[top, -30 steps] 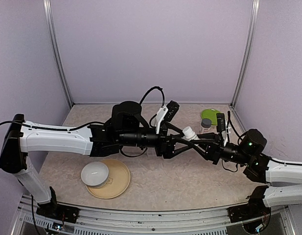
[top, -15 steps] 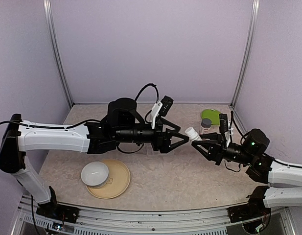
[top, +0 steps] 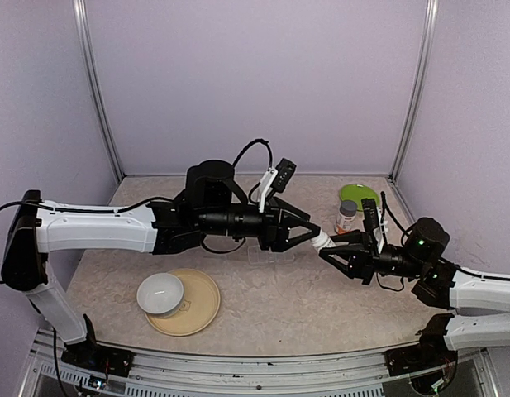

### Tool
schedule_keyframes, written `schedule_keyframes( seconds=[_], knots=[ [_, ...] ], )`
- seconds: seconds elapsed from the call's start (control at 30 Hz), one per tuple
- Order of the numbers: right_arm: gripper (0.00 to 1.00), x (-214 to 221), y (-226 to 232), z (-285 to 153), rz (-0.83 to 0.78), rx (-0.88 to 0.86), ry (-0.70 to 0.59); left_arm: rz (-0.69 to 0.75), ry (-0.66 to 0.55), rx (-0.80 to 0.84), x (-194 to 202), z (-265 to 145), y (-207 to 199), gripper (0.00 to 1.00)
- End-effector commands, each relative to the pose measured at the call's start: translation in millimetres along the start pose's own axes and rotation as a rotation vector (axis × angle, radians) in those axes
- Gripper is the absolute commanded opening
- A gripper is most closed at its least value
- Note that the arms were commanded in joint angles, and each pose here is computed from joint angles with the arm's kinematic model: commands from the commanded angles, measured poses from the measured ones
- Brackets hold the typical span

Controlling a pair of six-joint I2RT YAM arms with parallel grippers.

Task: Sort the pills into containers
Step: Unscrew the lid of the pill bottle from the pill bottle.

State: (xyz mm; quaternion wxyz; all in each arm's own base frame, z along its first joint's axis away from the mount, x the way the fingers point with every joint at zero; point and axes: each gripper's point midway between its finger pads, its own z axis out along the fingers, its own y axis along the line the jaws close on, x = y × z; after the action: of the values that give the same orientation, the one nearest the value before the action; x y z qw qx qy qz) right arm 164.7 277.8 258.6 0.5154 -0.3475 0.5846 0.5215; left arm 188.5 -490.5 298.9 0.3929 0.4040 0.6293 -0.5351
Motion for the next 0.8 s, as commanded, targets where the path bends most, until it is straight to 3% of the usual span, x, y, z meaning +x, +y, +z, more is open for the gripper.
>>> schedule_keyframes(
  seconds=[0.0,0.37,0.5,0.77],
  knots=[
    [0.0,-3.0,-0.4,-2.5,-0.03,0.004,-0.017,0.016,0.017,0.061,-3.6,7.2,-13.3,0.61],
    [0.0,-3.7,-1.6,-1.3,-0.032,0.009,-0.011,0.031,0.02,0.068,-2.0,10.2,-17.7,0.37],
    [0.0,-5.1,-2.4,-2.5,-0.038,0.02,-0.016,0.028,0.02,0.06,-2.0,10.3,-16.3,0.23],
    [0.0,2.8,-8.4,-4.4,-0.067,0.051,0.0,-0.044,0.014,-0.02,-5.8,9.4,-2.0,0.18]
  ],
)
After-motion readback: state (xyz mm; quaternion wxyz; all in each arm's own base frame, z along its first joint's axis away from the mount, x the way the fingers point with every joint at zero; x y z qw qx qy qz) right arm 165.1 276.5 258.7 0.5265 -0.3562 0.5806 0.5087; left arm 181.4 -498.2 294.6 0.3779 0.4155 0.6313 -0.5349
